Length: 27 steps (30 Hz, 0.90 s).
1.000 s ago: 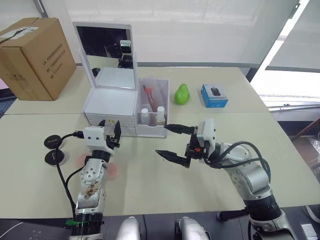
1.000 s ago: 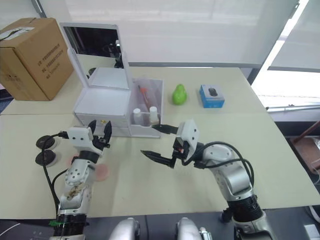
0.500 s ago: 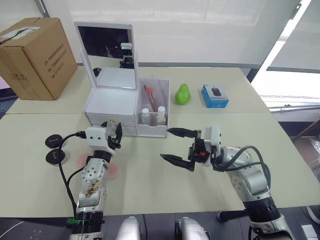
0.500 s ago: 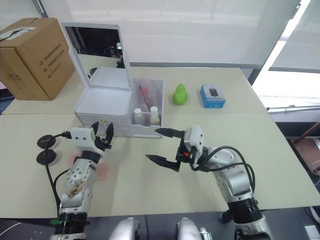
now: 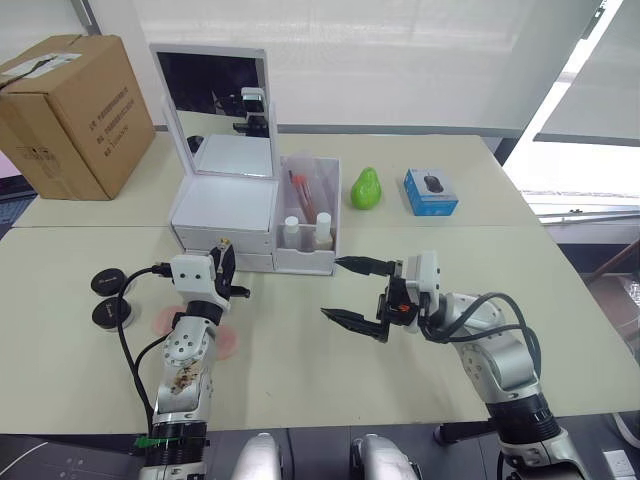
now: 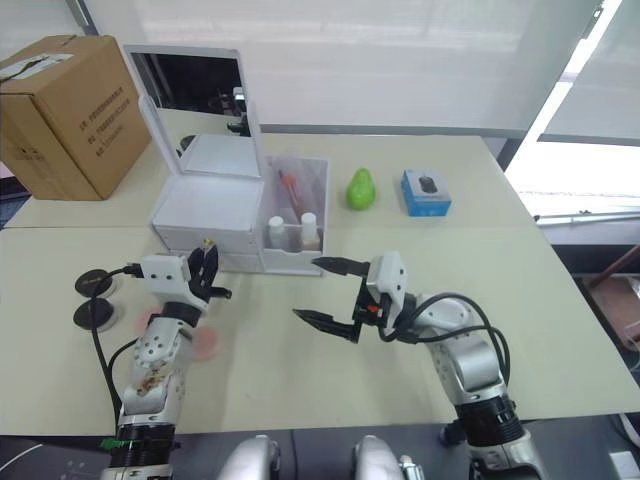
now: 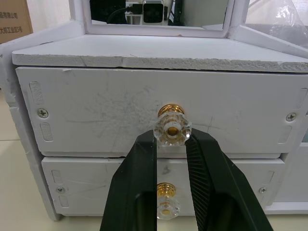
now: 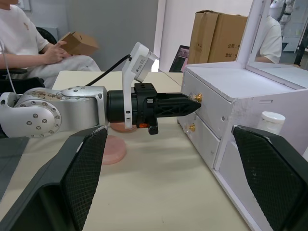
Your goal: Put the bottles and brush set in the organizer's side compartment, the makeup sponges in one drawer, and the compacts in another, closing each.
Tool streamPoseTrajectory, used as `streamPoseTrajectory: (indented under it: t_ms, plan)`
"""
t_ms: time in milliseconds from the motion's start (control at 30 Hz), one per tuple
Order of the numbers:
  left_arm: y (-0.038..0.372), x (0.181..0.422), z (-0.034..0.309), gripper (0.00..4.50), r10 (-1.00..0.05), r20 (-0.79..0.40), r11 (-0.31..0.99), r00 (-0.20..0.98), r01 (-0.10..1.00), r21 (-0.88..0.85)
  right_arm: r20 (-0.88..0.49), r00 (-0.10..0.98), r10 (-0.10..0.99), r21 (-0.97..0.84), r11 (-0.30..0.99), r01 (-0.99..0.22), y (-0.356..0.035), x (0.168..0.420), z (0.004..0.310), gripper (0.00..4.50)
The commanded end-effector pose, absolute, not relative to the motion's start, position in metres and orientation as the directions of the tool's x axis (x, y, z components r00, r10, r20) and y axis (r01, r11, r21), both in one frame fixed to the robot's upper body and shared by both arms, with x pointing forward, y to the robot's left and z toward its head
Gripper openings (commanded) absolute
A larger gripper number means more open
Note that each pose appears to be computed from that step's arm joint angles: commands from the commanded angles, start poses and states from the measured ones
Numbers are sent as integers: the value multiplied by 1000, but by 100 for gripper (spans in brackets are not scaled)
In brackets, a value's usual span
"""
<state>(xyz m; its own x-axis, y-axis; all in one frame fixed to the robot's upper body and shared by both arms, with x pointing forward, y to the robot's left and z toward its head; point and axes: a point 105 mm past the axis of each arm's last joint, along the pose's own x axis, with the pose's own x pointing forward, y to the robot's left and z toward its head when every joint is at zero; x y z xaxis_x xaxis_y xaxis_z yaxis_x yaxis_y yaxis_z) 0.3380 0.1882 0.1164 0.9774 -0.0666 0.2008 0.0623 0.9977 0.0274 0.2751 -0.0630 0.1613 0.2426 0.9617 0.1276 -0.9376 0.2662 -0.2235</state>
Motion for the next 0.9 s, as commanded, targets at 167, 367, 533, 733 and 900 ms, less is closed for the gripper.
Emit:
streamPoseTrajectory:
  t_ms: [167,367,533,733,900]
  plan:
    - [176,317,129,54,-156,278,988,948,147,54,141,263,954,-255,292,-922,-66,273,166,450]
    - [180,276,123,54,-186,260,983,948,179,51,144,281,949,-252,310,-917,-67,274,166,450]
    - [181,258,118,54,-189,223,982,956,187,28,149,292,945,-252,321,-913,-68,275,166,450]
    - [183,257,116,54,-173,207,985,963,172,24,148,300,942,-250,329,-910,-68,276,166,450]
    - [185,258,115,54,-164,202,986,966,164,16,142,308,941,-253,336,-907,-68,277,164,450]
